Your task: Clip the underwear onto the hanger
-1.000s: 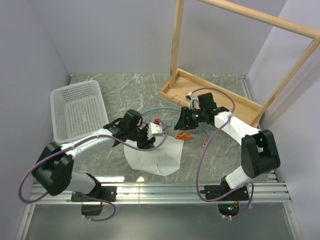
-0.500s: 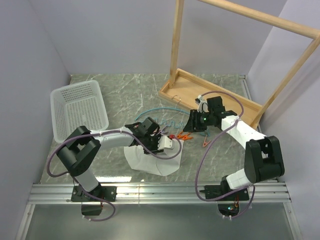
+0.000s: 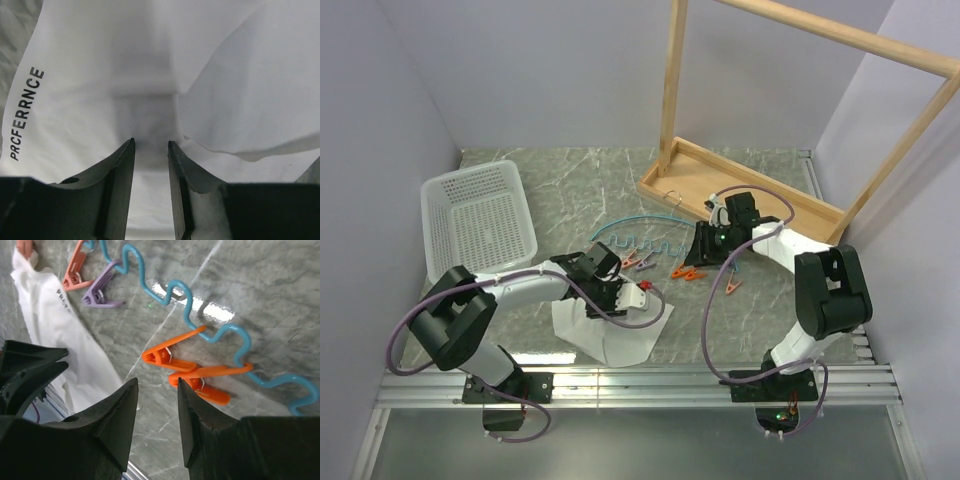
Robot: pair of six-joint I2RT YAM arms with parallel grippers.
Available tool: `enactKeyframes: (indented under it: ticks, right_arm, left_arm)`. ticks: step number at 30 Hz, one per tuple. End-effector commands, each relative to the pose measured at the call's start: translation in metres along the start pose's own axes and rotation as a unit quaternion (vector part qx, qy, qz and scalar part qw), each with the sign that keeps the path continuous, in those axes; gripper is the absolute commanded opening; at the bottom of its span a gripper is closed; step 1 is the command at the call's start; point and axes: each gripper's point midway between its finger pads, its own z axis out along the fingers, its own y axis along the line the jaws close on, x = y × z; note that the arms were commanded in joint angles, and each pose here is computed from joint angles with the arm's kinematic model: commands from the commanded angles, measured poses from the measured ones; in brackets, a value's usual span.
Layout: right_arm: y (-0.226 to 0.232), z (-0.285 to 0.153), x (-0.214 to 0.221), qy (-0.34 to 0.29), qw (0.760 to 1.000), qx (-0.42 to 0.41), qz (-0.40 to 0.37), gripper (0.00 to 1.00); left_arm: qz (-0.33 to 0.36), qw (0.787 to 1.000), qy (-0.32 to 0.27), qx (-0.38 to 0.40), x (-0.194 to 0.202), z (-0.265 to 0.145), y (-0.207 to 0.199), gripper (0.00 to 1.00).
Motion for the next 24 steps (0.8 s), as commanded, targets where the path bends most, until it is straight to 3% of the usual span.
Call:
enactKeyframes:
  ticks: [1,3,7,10,15,18,24]
  right_arm:
    - [0.001,0.002,-0.027,-0.031,0.999,0.006,-0.019,0.45]
    - [0.003,0.000,-0.035,-0.039,0.999,0.005,-0.020,0.44]
    - [0.021,-0.004,-0.043,-0.050,0.998,-0.013,-0.022,0.44]
    - [0.037,-0.007,-0.047,-0.059,0.998,-0.027,-0.025,0.46]
    - [0.061,-0.010,-0.050,-0.073,0.995,-0.027,-0.054,0.53]
    - [0.073,-0.011,-0.053,-0.084,0.991,-0.016,-0.103,0.57]
    - [0.073,-0.020,-0.058,-0.090,0.957,-0.022,-0.274,0.69]
  left_arm:
    - [-0.028,0.998,0.042,0.032,0.031,-0.009,-0.023,0.39]
    - [-0.048,0.998,0.021,0.026,0.025,-0.019,-0.017,0.43]
    - [-0.102,0.989,-0.109,-0.025,-0.034,-0.062,0.023,0.49]
    - [-0.120,0.975,-0.170,-0.079,-0.073,-0.087,0.054,0.52]
    - [-0.173,0.965,-0.168,-0.106,-0.079,-0.078,0.085,0.52]
    - [-0.202,0.958,-0.180,-0.094,-0.085,-0.072,0.098,0.53]
    - [-0.310,0.904,-0.292,-0.039,-0.080,-0.109,0.122,0.55]
